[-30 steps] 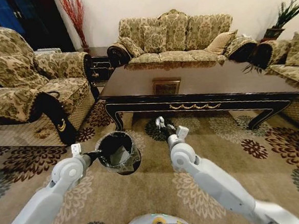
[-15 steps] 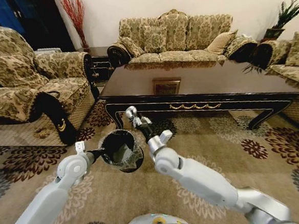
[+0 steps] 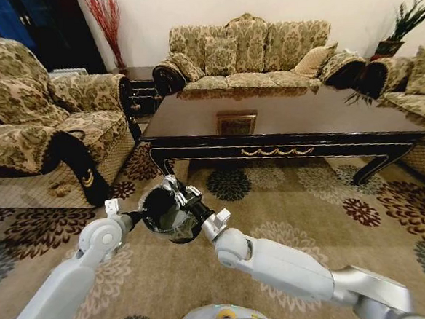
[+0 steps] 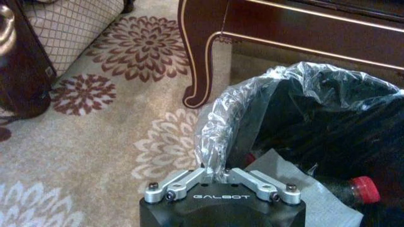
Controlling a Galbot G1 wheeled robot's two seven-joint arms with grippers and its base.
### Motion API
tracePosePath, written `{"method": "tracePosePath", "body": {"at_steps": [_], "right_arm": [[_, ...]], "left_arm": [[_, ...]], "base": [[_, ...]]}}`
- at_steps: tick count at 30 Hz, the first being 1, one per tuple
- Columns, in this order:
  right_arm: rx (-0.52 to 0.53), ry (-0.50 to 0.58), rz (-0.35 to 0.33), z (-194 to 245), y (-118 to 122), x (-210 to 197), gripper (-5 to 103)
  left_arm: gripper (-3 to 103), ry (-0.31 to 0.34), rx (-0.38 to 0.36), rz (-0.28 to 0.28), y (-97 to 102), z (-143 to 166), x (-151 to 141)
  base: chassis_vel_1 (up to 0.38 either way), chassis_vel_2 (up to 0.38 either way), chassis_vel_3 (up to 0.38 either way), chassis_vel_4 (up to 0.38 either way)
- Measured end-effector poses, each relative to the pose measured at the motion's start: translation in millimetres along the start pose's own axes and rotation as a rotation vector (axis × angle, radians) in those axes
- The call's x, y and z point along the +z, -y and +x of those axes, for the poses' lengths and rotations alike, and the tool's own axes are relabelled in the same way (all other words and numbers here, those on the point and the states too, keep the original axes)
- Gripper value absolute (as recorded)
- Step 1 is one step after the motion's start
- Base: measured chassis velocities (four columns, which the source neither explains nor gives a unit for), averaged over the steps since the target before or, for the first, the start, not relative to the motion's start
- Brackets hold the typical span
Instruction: Move to the front of the table and pick up the trash from the floor, then place it into the trash bin.
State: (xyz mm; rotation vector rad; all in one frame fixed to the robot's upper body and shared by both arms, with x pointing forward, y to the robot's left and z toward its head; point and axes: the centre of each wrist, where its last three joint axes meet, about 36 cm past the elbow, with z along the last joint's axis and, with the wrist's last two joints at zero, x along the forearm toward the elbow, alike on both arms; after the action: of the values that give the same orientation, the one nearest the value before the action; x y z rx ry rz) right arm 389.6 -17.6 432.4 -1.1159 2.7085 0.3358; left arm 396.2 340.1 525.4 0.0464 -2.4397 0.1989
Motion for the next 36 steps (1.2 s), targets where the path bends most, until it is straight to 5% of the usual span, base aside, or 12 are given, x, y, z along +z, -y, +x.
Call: {"method": "tracePosePath", "body": {"at_steps": [12,15,16,19,20,22,25,28,31,36], "right_arm": [[0.031,-0.018,-0.008,-1,-4,-1,23],[0.038,-0.022,-0.010,-1,-5,-1,30],[0.041,-0.024,-0.011,-1,-5,-2,41],[0.047,-0.029,-0.014,0,-5,-3,41],[0.050,-0.032,-0.015,1,-5,-3,52],[0.052,-0.034,-0.015,2,-5,-3,52],[0.059,-0.039,-0.015,4,-4,-3,74],[0.064,-0.038,-0.016,3,-4,-3,74],[0.075,-0.030,-0.019,1,-2,-5,95],[0.110,-0.007,-0.031,-5,7,-13,99]], "left_arm": [[1,0.000,0.000,-0.006,0.3,1,0],[1,0.002,0.000,-0.008,0.3,1,-2],[1,0.003,0.001,-0.008,0.4,0,-3],[1,0.005,0.002,-0.007,0.5,0,-4],[1,0.006,0.002,-0.007,0.6,0,-4],[1,0.005,0.002,-0.007,0.7,0,-4],[1,0.005,0.003,-0.007,0.7,-1,-4],[1,0.005,0.004,-0.007,1.1,-1,-5],[1,0.003,0.007,-0.004,1.9,-2,-4],[1,-0.002,0.007,0.000,2.0,-3,-1]], "base": [[0.000,0.000,0.000,0.000],[0.000,0.000,0.000,0.000],[0.000,0.000,0.000,0.000],[0.000,0.000,0.000,0.000],[0.000,0.000,0.000,0.000],[0.000,0.000,0.000,0.000],[0.000,0.000,0.000,0.000],[0.000,0.000,0.000,0.000],[0.000,0.000,0.000,0.000],[0.000,0.000,0.000,0.000]]}}
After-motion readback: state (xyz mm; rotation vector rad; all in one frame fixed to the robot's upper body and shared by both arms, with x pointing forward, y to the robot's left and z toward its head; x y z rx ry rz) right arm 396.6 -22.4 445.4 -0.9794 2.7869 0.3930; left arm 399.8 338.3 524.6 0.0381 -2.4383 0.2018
